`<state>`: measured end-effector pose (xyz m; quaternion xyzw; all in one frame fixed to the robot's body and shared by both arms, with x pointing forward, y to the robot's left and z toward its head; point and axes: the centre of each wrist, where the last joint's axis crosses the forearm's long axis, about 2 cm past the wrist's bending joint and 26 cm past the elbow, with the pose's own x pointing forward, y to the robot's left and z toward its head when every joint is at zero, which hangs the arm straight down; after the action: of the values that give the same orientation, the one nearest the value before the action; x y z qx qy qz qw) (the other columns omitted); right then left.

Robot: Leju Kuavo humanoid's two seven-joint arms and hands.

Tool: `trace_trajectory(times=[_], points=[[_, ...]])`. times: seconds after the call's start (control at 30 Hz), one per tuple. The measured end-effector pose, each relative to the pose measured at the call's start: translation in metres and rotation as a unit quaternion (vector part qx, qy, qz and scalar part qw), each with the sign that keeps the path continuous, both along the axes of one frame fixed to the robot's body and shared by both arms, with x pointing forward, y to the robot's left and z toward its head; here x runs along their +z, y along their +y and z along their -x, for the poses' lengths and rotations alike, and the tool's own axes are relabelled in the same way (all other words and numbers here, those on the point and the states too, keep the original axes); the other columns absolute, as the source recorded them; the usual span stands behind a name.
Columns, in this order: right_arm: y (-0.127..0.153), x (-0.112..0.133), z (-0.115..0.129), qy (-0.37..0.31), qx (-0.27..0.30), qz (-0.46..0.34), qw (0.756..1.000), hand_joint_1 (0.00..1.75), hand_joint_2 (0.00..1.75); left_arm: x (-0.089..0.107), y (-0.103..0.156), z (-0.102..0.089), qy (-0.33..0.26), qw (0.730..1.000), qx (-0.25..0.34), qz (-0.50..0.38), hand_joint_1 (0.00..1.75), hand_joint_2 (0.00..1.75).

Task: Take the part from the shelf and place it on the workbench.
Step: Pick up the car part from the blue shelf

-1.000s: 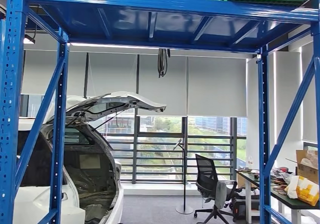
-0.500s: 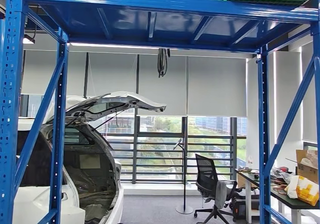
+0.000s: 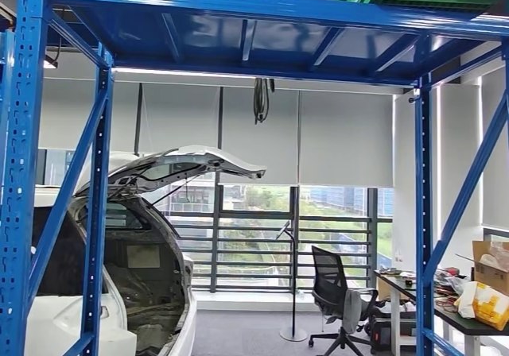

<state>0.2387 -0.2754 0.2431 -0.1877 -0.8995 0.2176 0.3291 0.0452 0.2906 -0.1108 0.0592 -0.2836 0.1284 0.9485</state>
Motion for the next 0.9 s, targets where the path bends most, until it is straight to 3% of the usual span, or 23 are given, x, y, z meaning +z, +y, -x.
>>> trace_trajectory(times=[0.9], points=[[0.0006,0.001,0.0028,-0.002,0.0,0.0,1.0,0.0,1.75,-0.0003,-0.0016,0.0026,0.002,1.0,-0.008,-0.001,0.0,0.0]])
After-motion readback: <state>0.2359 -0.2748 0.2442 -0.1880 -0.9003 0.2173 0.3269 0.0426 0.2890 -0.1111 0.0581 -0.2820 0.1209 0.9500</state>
